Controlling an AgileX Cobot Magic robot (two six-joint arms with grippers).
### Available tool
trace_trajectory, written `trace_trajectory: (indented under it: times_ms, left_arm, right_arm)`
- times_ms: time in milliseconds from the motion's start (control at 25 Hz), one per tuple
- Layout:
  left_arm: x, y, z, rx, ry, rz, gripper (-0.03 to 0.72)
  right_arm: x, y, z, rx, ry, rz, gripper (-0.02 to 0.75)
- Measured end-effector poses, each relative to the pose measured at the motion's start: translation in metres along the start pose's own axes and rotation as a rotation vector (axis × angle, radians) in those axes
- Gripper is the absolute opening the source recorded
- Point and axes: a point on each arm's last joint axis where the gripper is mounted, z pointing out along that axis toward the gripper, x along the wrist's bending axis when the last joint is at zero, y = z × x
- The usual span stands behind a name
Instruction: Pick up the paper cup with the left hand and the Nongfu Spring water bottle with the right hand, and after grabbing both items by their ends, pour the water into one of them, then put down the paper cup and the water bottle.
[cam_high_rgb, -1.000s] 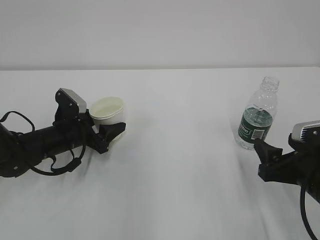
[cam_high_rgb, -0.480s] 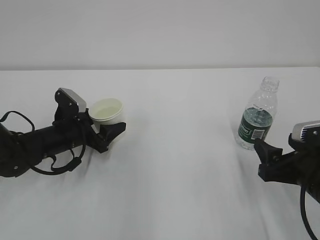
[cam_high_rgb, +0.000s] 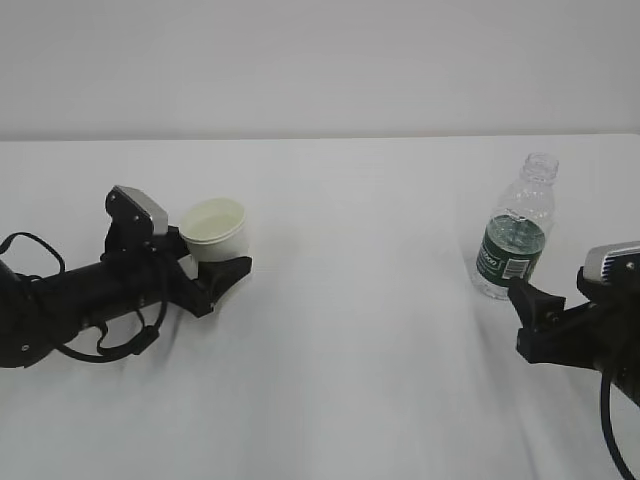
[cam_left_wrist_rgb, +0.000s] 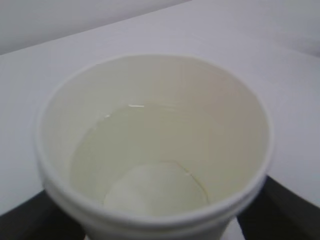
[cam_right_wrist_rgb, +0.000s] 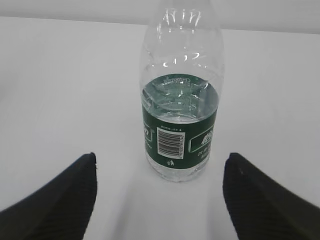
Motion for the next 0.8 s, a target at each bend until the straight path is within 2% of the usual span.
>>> trace_trajectory:
  times_ms: [440,800]
  left_arm:
    - [-0.013,-0.011,-0.026,0.066,0.055,-0.081,0.603]
    - [-0.02,0.029,-0.052,-0.002,0.118,-0.071,0.593]
  right_arm:
    - [0.0,0.002,-0.002,-0.008,0.006,-0.002,0.588]
    - [-0.001,0.024,-0.016,-0.121,0.009,0.019,0.588]
